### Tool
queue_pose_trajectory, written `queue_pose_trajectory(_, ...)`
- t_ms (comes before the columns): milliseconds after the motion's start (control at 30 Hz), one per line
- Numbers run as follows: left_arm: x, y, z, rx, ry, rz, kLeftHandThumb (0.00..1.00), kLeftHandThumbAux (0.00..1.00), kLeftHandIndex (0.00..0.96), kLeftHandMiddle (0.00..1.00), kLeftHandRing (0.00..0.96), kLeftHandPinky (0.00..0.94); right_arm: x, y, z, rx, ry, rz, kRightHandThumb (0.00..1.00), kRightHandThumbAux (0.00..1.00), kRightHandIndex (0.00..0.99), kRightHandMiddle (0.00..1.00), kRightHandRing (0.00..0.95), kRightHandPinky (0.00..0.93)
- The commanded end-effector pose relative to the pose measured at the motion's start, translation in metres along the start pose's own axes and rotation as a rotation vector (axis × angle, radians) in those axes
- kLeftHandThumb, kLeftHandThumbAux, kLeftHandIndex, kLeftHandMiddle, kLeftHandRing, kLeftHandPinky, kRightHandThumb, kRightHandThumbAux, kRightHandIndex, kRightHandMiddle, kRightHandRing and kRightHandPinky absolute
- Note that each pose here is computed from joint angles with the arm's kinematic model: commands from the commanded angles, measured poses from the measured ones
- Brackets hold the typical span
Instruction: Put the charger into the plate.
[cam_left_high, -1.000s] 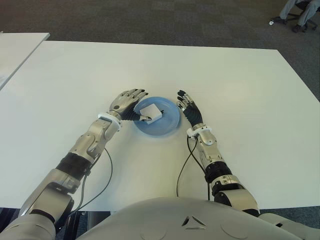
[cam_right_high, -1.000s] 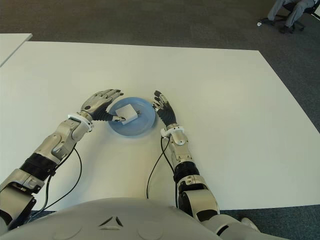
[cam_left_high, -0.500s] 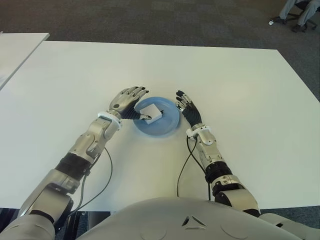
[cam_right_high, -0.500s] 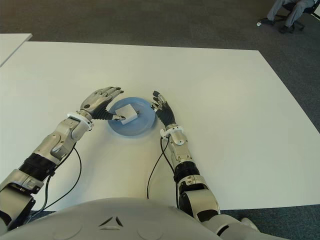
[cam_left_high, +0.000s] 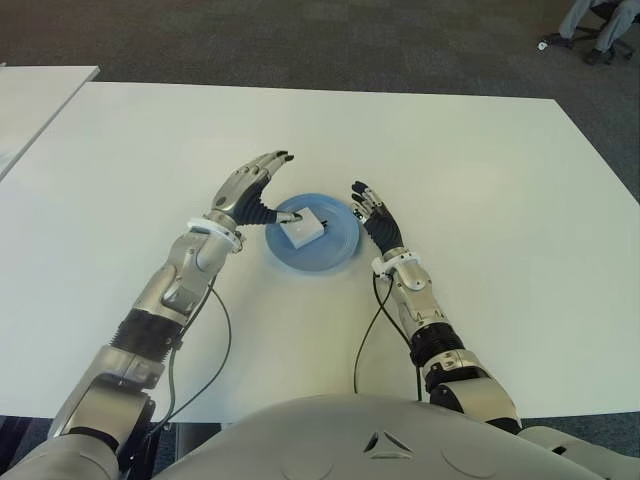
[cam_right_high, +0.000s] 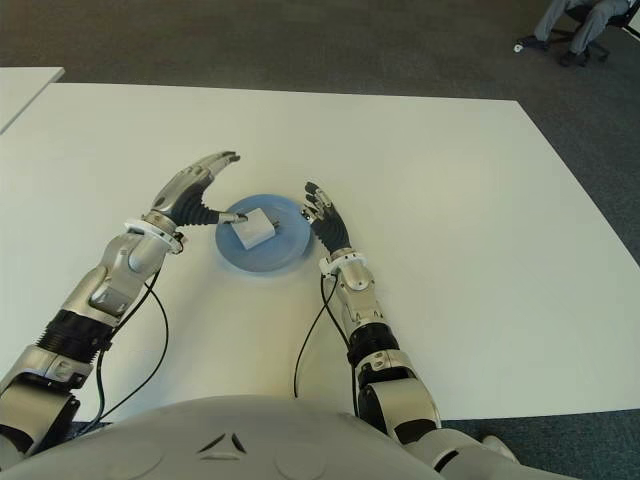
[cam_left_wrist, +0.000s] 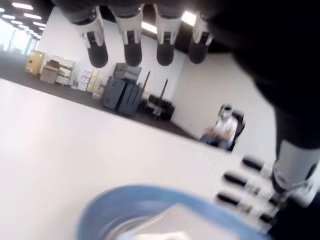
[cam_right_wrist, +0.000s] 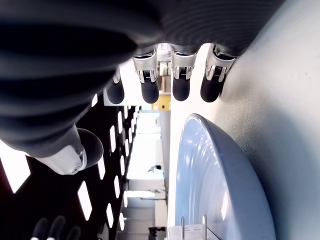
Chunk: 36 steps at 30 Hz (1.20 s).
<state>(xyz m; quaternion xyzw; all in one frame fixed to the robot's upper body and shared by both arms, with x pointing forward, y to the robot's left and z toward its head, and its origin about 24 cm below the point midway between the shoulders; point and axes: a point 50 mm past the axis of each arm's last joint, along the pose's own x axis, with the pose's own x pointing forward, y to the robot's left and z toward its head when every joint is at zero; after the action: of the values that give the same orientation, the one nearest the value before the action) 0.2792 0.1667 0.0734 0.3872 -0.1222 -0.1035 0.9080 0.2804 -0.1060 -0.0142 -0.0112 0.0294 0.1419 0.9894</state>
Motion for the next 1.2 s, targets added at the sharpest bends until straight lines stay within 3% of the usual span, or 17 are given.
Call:
queue_pose_trajectory(33, -0.007, 0.003, -0.009, -0.275, 0.073, 0.087, 0.090, 0.719, 0.049, 0.064, 0.049, 0.059, -0.005, -0.001, -0.011, 0.005, 0.071, -0.006, 0.000, 0.500, 0.000, 0.000, 0.000, 0.000)
queue_pose_trajectory(200, -0.017, 0.002, -0.039, -0.536, 0.139, 0.190, 0.017, 0.754, 0.038, 0.067, 0.055, 0.060, -0.005, -0.002, -0.011, 0.008, 0.079, -0.014, 0.000, 0.483, 0.000, 0.000, 0.000, 0.000)
queue_pose_trajectory(333, -0.022, -0.002, -0.052, -0.641, 0.155, 0.248, 0.003, 0.751, 0.032, 0.070, 0.062, 0.070, -0.005, -0.003, -0.011, 0.007, 0.083, -0.023, 0.000, 0.479, 0.000, 0.000, 0.000, 0.000)
queue_pose_trajectory(500, -0.032, -0.014, -0.066, -0.724, 0.200, 0.295, 0.000, 0.732, 0.031, 0.075, 0.065, 0.063, -0.005, -0.002, -0.011, 0.017, 0.098, -0.045, 0.000, 0.491, 0.000, 0.000, 0.000, 0.000)
queue_pose_trajectory(567, -0.042, -0.030, -0.074, -0.785, 0.245, 0.304, 0.000, 0.728, 0.031, 0.076, 0.064, 0.059, -0.006, -0.003, -0.012, 0.024, 0.103, -0.058, 0.000, 0.500, 0.000, 0.000, 0.000, 0.000)
queue_pose_trajectory(700, -0.053, -0.046, -0.081, -0.868, 0.289, 0.309, 0.000, 0.723, 0.029, 0.076, 0.061, 0.054, -0.007, -0.003, -0.012, 0.031, 0.106, -0.080, 0.000, 0.527, 0.000, 0.000, 0.000, 0.000)
queue_pose_trajectory(1200, -0.073, -0.075, -0.092, -1.035, 0.383, 0.292, 0.000, 0.685, 0.017, 0.061, 0.041, 0.039, -0.012, -0.011, -0.014, 0.044, 0.095, -0.201, 0.000, 0.547, 0.000, 0.000, 0.000, 0.000)
